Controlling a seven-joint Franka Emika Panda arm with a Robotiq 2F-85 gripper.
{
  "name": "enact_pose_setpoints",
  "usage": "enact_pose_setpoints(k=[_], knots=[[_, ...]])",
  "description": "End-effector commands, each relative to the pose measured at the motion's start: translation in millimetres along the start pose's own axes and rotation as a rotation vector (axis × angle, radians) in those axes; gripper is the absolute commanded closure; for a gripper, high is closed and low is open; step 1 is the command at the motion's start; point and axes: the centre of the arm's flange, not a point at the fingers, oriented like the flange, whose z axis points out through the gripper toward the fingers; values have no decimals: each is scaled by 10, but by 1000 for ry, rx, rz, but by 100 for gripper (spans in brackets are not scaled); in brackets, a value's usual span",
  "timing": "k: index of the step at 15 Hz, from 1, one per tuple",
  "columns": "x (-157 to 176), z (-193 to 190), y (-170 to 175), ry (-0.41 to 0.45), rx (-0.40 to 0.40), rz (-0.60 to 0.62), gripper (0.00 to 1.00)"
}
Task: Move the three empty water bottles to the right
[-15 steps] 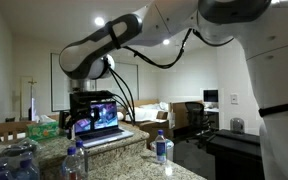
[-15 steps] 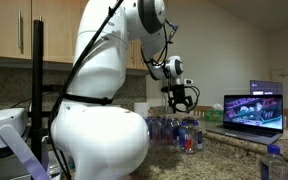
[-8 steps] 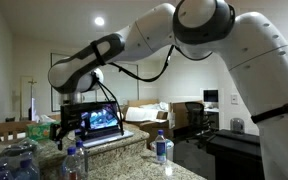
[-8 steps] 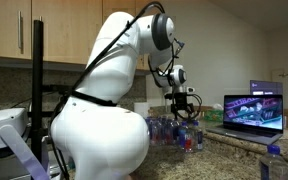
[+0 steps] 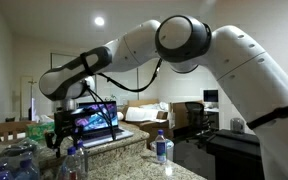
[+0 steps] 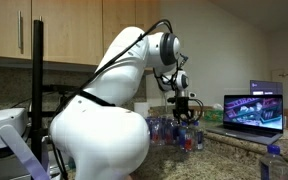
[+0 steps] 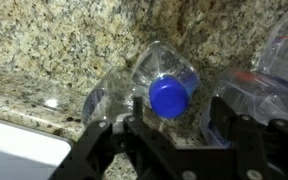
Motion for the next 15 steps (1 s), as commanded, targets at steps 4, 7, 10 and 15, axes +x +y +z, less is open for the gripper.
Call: enact_pose_setpoints(k=[4,7,10,15], knots=[[182,-35,-12,-63,-4,-15,78],[199,-41,19,-73,-4,-7,93],[191,-40,14,-95,1,-9,56],[139,-38,13,-115,3,-3,27]])
